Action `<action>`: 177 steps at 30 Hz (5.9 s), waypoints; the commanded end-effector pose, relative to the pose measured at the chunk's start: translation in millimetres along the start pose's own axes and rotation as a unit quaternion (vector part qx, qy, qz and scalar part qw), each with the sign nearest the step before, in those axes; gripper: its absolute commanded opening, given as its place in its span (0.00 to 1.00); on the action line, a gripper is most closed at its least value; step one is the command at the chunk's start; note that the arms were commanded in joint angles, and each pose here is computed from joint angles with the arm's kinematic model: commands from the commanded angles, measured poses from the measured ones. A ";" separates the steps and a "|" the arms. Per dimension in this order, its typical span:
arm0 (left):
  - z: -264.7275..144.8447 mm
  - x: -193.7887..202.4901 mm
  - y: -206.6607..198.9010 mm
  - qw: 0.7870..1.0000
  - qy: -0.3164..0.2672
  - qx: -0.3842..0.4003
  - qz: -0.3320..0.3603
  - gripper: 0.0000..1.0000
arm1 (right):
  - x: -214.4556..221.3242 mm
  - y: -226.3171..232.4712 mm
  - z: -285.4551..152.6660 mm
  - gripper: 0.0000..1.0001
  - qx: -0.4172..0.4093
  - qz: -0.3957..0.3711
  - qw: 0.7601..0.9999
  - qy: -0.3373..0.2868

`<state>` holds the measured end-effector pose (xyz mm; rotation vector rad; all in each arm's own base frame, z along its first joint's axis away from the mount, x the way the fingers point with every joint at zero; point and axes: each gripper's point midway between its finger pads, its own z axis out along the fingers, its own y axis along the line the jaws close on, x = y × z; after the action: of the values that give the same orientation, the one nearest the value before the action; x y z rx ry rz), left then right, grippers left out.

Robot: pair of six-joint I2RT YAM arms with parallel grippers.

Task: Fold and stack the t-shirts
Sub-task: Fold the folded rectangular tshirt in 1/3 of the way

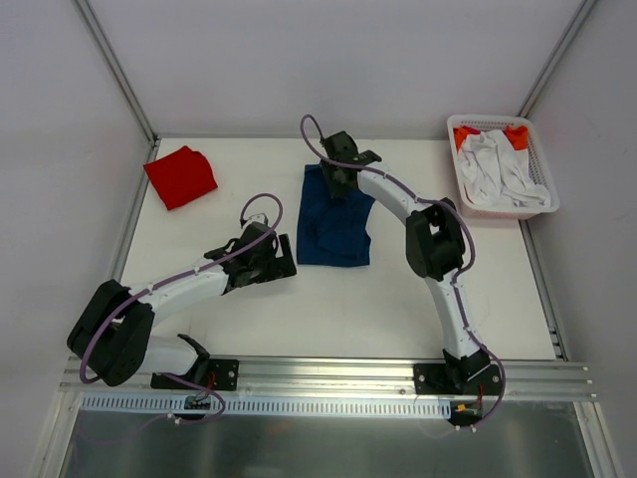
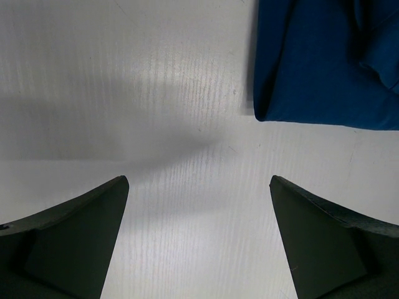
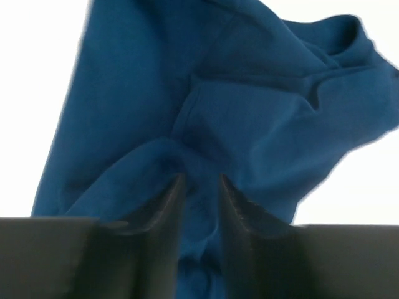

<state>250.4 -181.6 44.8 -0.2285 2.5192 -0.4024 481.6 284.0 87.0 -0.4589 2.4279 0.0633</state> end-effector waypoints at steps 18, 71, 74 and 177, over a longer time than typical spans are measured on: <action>-2.8 2.7 -3.4 1.000 0.003 0.014 -0.002 0.99 | -7.0 -10.1 -82.0 0.41 0.009 -0.010 0.999 -0.029; -15.2 7.4 3.6 1.000 -0.011 0.025 -0.014 0.99 | 135.6 79.0 -80.1 0.31 -0.040 -0.043 0.997 0.042; -16.8 7.4 4.0 0.999 -0.013 0.028 -0.015 0.99 | 135.5 79.5 -78.7 0.31 -0.041 -0.045 0.997 0.041; 3.4 19.8 2.1 1.000 0.021 0.023 -0.004 0.99 | -8.4 -78.9 -81.0 0.44 0.067 0.077 0.993 -0.052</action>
<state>235.0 -180.4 30.6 -0.2190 2.5428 -0.4484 480.4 191.1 114.0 -0.1776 2.4413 -0.0327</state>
